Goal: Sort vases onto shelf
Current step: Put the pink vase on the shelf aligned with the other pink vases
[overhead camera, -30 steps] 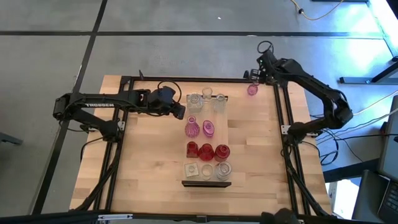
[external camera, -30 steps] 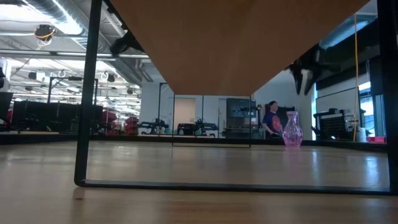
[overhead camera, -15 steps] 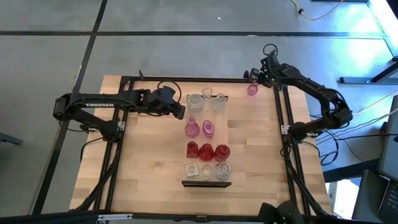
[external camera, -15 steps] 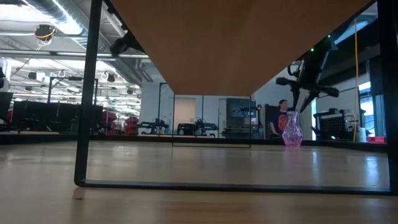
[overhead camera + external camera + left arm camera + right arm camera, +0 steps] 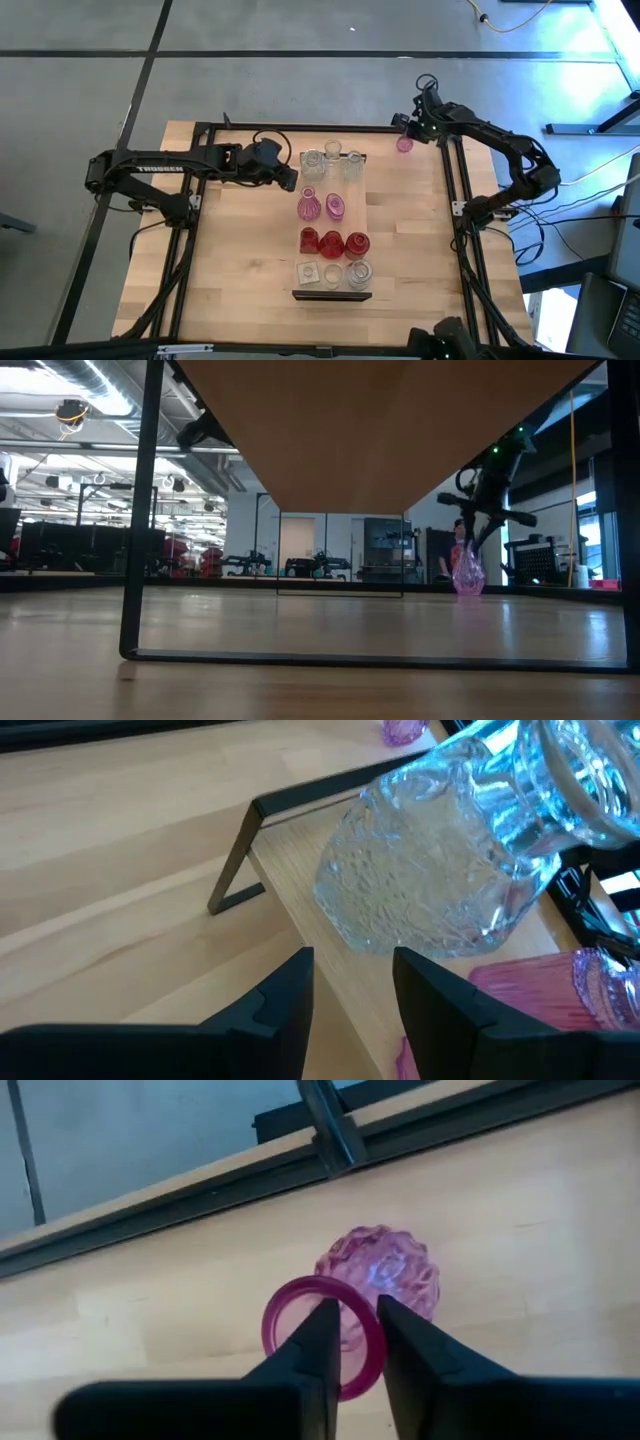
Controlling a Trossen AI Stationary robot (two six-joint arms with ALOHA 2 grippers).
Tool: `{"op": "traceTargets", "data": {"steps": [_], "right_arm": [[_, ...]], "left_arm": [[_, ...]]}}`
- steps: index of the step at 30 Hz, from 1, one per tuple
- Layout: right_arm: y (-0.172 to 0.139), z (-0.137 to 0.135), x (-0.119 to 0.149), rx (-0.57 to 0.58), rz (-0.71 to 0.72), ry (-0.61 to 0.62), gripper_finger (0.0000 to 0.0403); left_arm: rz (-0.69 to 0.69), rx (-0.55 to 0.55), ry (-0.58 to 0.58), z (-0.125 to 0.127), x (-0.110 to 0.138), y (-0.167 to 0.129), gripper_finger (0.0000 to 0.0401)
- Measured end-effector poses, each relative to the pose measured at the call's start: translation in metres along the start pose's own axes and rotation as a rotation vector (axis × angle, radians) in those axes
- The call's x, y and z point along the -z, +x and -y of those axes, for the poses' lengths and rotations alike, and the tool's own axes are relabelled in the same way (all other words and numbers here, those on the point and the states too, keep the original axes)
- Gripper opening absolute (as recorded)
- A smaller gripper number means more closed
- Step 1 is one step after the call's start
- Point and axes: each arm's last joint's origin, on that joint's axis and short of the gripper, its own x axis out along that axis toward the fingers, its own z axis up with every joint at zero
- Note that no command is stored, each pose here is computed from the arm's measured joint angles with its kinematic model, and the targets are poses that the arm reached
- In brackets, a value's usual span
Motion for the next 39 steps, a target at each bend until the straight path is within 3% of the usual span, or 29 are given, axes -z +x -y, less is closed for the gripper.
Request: {"op": "traceTargets", "data": {"steps": [5,16,28,39], "right_arm": [[-0.005,0.001,0.001,0.002,0.007,-0.071,0.0009],[-0.026,0.004,0.026,0.053,-0.078,-0.191,0.0008],[-0.102,-0.001,0.086,-0.085,-0.161,-0.375,0.0008],[-0.194,-0.013,0.126,-0.327,-0.192,-0.457,0.0003]], "left_arm": [[-0.025,-0.007,0.011,-0.001,0.002,-0.003,0.0132],[-0.038,-0.006,0.047,-0.001,0.005,-0.007,0.0132],[-0.064,0.015,0.073,-0.001,0.006,-0.007,0.0132],[-0.070,0.021,0.073,0.000,0.006,-0.007,0.0132]]}}
